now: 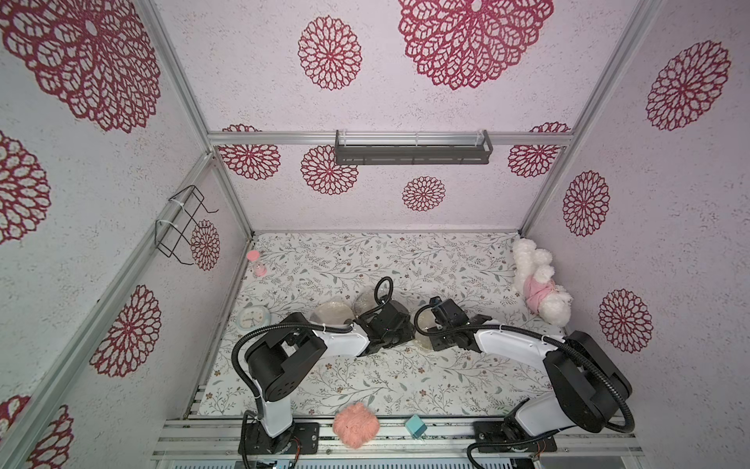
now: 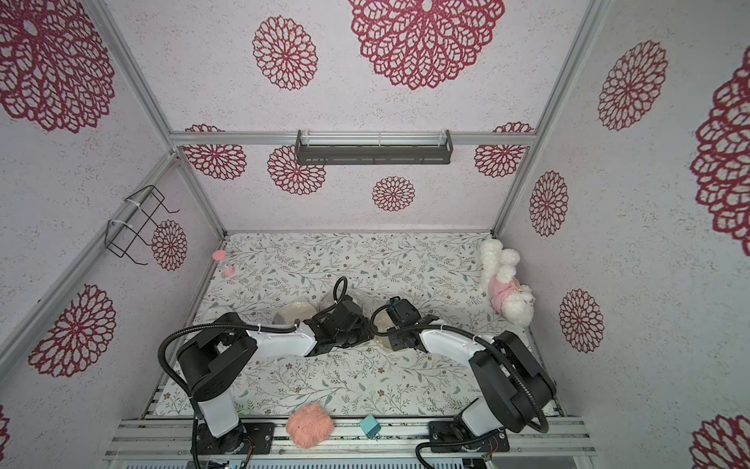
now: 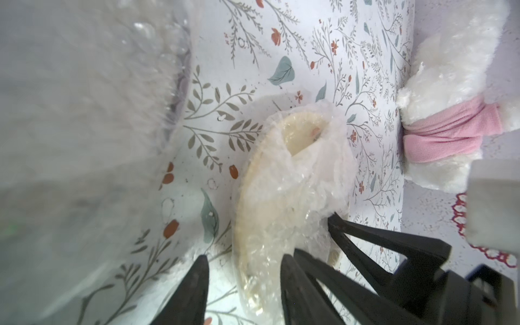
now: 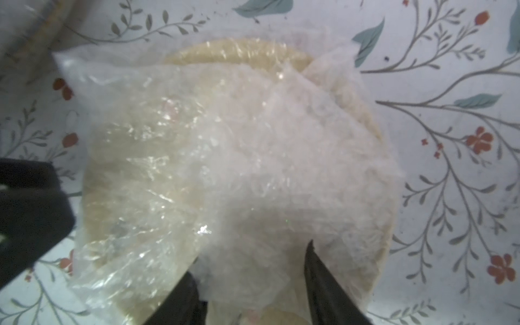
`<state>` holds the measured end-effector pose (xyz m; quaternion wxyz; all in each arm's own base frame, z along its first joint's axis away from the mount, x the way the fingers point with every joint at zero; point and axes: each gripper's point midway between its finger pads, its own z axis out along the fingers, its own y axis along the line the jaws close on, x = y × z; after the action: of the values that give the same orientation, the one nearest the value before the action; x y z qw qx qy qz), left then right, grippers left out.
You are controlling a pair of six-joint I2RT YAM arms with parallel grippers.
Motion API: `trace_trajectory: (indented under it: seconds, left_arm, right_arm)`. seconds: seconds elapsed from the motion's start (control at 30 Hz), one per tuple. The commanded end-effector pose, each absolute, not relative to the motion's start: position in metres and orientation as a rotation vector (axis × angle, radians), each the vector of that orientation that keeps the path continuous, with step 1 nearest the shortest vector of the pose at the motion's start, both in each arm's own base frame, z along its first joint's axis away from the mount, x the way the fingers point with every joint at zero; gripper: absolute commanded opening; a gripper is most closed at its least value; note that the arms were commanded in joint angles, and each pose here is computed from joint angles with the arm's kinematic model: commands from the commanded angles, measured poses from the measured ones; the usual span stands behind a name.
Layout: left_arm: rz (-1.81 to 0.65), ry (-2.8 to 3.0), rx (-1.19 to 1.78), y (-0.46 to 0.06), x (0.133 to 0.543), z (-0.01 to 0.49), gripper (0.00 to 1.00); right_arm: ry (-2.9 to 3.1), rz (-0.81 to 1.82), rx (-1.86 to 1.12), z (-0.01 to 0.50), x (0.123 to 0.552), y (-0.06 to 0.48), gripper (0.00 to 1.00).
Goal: Unpack dinner plates from bubble wrap
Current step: Unwrap the bubble wrap at the center of the board.
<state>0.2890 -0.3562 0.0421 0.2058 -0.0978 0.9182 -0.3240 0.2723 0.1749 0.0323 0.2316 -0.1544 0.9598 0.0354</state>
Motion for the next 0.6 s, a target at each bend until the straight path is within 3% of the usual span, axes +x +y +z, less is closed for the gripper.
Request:
trace_trajectory:
  seconds: [0.0,0.17,0.57]
  left_arm:
    - [-0.906,2.543,-0.27,-0.35,0.284,0.049,0.47]
    - [-0.975,2.54,-0.279,-0.352,0.275,0.049,0.47]
    - [-1.089,2.509,-0.134,-0.388,0.269,0.057,0.47]
  right_arm:
    - [2.592,0.148,-0.367,0.049,0.277,0.181,0.46]
    - [2.589,0.197,-0.332,0.053,0.276,0.184,0.4]
    - [2.593,0.273,-0.239,0.057,0.274,0.189,0.41]
